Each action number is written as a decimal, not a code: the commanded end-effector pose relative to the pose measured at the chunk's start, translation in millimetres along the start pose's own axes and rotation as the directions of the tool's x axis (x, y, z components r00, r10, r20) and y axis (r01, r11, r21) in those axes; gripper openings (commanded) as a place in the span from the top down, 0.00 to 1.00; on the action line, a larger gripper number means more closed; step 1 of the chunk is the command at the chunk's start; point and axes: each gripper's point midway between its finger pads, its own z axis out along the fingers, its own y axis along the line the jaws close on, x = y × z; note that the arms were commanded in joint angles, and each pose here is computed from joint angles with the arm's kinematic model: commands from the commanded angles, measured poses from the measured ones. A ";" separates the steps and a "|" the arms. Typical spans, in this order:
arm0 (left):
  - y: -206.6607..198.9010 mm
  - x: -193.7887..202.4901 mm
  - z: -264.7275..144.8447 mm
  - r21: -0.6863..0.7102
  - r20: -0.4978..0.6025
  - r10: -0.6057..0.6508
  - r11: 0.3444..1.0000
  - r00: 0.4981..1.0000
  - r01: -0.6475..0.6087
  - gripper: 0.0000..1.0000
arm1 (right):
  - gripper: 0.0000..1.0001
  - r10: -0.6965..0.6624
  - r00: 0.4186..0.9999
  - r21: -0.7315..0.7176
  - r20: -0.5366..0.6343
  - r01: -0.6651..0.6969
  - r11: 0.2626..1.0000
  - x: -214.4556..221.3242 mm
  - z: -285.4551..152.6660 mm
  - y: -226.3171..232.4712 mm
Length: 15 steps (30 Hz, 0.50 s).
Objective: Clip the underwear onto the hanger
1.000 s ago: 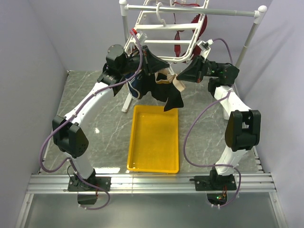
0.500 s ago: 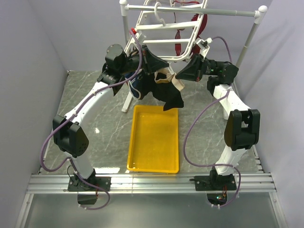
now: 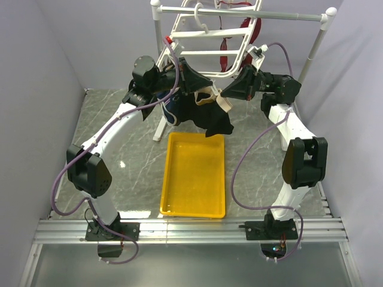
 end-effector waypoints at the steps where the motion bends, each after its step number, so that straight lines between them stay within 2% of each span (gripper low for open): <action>1: 11.8 -1.0 -3.3 -0.016 0.010 0.050 0.999 0.999 -0.050 1.00 | 1.00 -0.186 0.974 -0.053 -0.129 0.180 0.982 11.6 0.3 14.3; 15: 25.6 6.1 -3.7 -0.069 -0.015 0.093 0.993 0.996 -0.094 1.00 | 1.00 -0.207 0.970 -0.058 -0.129 0.201 0.978 9.0 1.3 23.9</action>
